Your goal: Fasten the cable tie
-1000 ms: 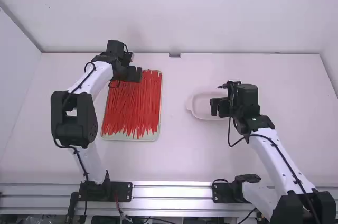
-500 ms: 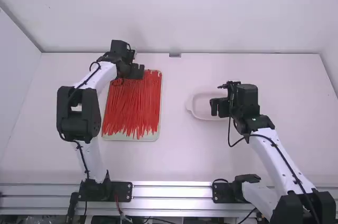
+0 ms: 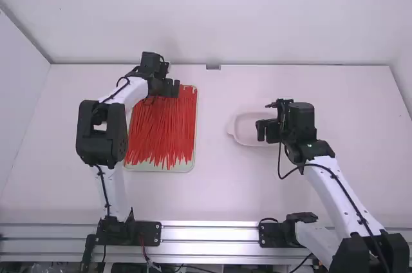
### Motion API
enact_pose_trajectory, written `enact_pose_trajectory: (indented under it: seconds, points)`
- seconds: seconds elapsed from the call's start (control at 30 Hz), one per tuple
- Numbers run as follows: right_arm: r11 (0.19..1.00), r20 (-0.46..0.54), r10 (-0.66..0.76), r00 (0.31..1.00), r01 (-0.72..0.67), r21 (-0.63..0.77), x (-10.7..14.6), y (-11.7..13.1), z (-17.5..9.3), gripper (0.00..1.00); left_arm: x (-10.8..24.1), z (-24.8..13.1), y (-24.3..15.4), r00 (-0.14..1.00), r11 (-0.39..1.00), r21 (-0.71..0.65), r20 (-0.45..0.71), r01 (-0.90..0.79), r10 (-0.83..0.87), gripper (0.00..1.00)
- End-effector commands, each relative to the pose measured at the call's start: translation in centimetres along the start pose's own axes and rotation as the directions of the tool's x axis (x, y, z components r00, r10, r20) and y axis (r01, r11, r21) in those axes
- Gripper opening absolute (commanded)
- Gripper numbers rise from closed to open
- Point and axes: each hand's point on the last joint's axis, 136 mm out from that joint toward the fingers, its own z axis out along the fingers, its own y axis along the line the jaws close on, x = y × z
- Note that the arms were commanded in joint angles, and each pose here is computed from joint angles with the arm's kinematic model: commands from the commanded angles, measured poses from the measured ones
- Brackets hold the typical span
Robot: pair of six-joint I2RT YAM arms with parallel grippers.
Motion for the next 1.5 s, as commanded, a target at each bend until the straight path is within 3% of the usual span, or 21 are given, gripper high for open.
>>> enact_pose_trajectory:
  seconds: [0.0,0.1,0.23,0.83,1.13,1.47]
  points:
    - [1.0,0.02,0.002,1.0,-0.002,-0.005,-1.1,0.1,-0.2,0.98,0.3,1.3,-0.2,1.0,1.0,-0.001,-0.014,0.009,-0.009,0.98]
    - [1.0,0.02,0.002,1.0,-0.002,-0.003,-1.1,0.1,-0.2,0.98,0.3,1.7,-0.1,1.0,1.0,-0.002,-0.011,0.029,-0.029,0.94]
    - [1.0,0.018,0.002,1.0,-0.002,-0.003,-1.1,0.1,-0.2,0.98,0.1,1.7,-0.5,0.999,0.999,0.002,-0.003,0.041,-0.041,0.76]
    - [1.0,0.014,-0.004,1.0,0.004,-0.003,-1.0,0.1,-0.2,0.98,-0.4,1.8,-0.8,0.998,0.998,0.006,0.019,0.062,-0.063,0.42]
    - [1.0,0.014,-0.005,1.0,0.005,-0.004,-1.0,0.1,-0.2,0.98,0.0,1.8,-0.9,0.998,0.998,0.006,0.001,0.064,-0.064,0.41]
    - [1.0,0.013,-0.005,1.0,0.005,-0.007,-0.9,0.2,-0.2,0.98,-1.7,1.7,-0.9,0.995,0.998,0.009,0.072,0.067,-0.068,0.43]
